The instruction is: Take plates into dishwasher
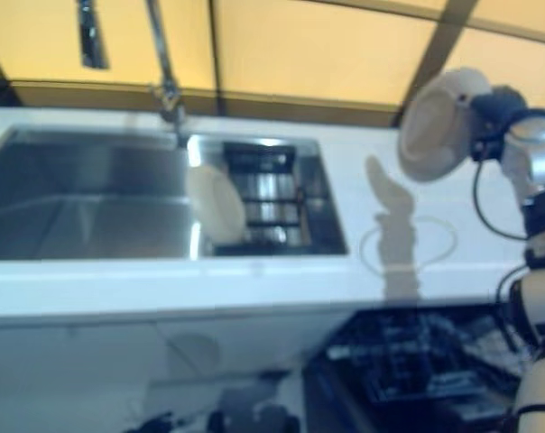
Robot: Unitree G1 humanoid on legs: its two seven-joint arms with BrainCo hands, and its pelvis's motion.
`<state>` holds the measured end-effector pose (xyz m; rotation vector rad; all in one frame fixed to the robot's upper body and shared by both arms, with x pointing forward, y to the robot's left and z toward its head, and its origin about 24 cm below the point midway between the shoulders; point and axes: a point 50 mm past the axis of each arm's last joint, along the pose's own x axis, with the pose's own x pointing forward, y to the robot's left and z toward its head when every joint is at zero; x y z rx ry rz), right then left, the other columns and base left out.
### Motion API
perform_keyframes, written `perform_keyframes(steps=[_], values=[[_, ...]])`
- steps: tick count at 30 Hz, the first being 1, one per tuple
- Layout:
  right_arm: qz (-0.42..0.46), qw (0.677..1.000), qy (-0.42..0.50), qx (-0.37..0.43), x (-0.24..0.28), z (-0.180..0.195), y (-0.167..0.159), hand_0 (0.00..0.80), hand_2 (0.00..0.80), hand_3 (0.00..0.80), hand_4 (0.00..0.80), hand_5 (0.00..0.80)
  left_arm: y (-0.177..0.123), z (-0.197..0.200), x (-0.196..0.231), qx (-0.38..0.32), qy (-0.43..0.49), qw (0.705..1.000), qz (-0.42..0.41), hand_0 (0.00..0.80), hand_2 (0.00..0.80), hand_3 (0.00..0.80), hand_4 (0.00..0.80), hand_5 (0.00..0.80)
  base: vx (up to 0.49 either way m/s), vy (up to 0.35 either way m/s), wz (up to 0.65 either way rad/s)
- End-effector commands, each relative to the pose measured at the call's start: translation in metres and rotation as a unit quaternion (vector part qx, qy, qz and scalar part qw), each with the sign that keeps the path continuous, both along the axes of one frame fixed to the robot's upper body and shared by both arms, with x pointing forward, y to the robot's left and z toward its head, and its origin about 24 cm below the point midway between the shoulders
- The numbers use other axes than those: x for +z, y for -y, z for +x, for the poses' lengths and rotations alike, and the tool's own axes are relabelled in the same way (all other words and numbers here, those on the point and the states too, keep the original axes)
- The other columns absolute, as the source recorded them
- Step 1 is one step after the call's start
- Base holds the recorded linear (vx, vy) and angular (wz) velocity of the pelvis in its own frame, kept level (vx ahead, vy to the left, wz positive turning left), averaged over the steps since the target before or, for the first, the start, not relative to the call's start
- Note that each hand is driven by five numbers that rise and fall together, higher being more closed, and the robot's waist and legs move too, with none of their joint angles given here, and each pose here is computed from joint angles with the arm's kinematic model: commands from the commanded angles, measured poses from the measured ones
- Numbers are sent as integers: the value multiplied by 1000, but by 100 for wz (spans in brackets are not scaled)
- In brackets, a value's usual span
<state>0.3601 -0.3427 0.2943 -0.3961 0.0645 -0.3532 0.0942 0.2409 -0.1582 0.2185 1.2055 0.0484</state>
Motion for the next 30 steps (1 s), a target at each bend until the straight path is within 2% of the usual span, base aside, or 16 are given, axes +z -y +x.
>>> perform_keyframes(steps=[1,14,30], values=[[-74,994,74,-16,52,-19,9,800,800,800,800,800,-11,-1,2,-16,-8,1000,18,0,0,0,0,0,-4,-6,-27],[-155,987,29,-29,29,-54,43,800,800,800,800,800,-12,-5,2,-13,-12,1000,15,0,0,0,0,0,-11,-17,-18],[-160,985,-62,-28,-30,-88,74,800,800,800,800,800,-9,-6,1,3,-8,1000,13,0,0,0,0,0,-16,-9,-11]])
